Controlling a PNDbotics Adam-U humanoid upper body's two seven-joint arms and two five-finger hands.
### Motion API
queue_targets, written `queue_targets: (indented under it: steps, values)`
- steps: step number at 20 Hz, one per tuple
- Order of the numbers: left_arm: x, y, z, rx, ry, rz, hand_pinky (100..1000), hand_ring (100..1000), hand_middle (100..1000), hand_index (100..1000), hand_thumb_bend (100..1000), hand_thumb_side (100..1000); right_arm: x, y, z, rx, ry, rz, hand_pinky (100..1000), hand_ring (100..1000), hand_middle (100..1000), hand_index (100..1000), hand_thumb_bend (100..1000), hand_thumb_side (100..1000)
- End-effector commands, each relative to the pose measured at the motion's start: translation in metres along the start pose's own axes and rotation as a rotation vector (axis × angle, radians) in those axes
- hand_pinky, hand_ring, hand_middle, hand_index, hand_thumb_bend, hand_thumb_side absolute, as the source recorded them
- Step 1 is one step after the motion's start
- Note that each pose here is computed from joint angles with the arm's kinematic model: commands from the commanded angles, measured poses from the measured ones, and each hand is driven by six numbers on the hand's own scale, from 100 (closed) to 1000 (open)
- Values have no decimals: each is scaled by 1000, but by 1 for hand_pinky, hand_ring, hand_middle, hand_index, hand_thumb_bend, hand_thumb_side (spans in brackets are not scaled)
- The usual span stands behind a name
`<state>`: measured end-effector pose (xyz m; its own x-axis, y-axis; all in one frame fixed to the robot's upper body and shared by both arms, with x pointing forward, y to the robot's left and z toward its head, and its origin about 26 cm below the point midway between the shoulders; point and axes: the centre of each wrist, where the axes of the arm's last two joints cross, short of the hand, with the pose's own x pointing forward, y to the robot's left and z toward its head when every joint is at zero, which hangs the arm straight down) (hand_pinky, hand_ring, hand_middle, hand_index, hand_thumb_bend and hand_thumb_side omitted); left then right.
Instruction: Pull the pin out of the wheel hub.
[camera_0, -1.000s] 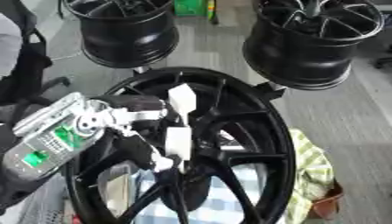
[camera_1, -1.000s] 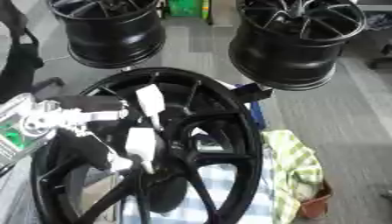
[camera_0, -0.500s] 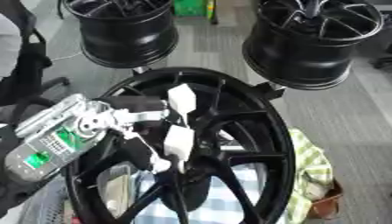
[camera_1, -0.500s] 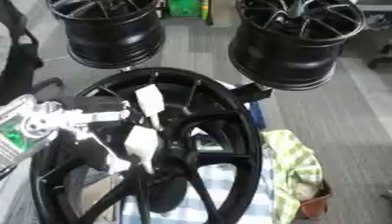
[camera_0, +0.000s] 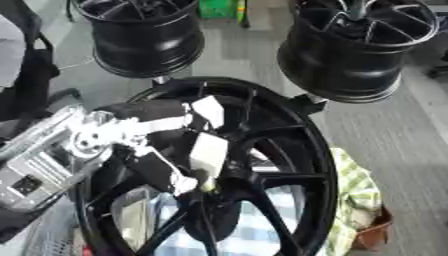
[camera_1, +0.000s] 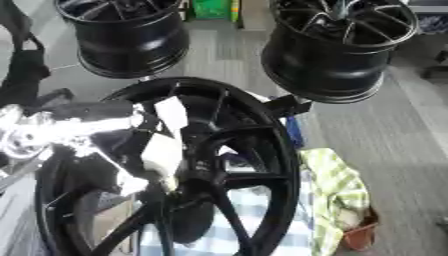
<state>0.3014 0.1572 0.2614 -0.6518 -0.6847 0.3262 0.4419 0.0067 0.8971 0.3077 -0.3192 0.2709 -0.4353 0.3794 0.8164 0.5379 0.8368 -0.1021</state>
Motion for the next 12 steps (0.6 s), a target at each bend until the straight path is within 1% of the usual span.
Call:
queue_targets:
  steps: [1,3,5,8,12]
  values:
    - [-6,29,31,145,-30,-14,636,504,327,576,100,144,9,-7,-6,-17,-39,20,785,603,585,720,223,392]
    - [-17,45,53,247,-48,-8,637,503,326,578,100,141,9,-9,-6,-24,-45,29,785,603,586,720,223,390]
    - [-31,56,79,352,-23,-11,641,504,328,581,100,142,10,-11,-7,-32,-50,37,785,604,586,721,223,390]
    - [-52,66,120,531,72,7,646,505,329,587,100,147,10,-14,-7,-50,-56,47,785,604,586,721,223,388]
    - [-66,78,165,797,261,31,649,510,334,594,100,131,12,-17,-7,-69,-65,53,786,605,587,721,225,382]
